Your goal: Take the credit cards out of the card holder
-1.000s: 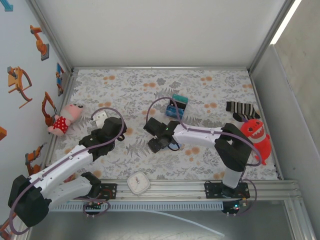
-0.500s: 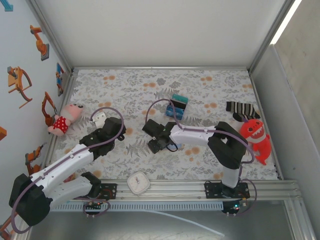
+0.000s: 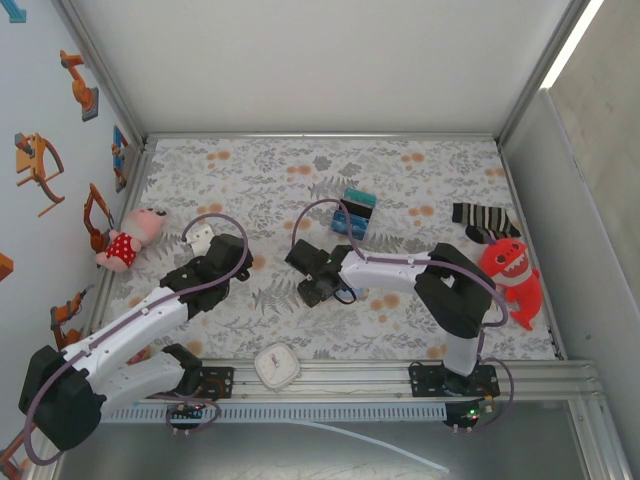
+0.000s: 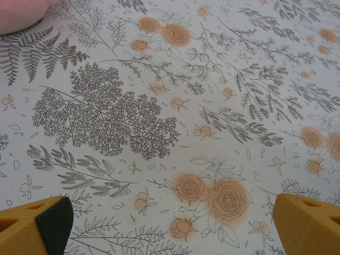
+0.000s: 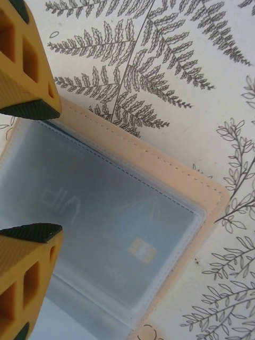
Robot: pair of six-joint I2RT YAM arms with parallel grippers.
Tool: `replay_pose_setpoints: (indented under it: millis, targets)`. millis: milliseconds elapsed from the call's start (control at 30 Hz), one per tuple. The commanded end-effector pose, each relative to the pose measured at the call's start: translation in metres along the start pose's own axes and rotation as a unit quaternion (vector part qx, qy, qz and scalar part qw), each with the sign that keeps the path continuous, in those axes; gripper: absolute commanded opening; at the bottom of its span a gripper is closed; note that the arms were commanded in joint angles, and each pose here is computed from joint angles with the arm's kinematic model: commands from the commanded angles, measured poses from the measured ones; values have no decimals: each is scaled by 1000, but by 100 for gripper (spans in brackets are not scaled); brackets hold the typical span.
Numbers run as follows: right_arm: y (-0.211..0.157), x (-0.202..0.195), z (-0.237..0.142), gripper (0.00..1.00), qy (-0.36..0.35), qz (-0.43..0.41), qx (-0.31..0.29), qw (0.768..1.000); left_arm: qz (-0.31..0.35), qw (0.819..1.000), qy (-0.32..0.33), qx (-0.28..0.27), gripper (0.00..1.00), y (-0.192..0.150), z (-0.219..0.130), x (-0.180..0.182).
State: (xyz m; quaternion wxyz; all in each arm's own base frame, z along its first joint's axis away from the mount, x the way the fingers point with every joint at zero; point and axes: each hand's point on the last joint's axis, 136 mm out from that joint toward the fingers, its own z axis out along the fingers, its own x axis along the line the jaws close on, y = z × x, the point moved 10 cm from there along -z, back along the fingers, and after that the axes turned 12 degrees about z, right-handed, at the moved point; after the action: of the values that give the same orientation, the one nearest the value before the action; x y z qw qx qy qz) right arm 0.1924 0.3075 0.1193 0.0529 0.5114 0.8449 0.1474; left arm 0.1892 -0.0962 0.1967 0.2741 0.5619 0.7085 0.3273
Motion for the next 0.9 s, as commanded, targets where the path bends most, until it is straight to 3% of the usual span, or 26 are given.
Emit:
replay_pose_setpoints:
  millis: [0, 333, 533, 867]
  targets:
    - [-5, -3, 11, 53, -14, 1, 7, 1000, -10, 1000, -4, -6, 97, 9, -3, -2]
    - [-9, -13, 15, 43, 1, 17, 16, 1000, -5, 1000, -9, -5, 97, 11, -4, -4]
    - [-5, -17, 8, 30, 39, 32, 4, 999, 12, 1000, -19, -9, 97, 18, -6, -8]
    - [5, -20, -9, 26, 105, 52, -26, 993, 43, 997, -57, -20, 97, 26, -10, -22]
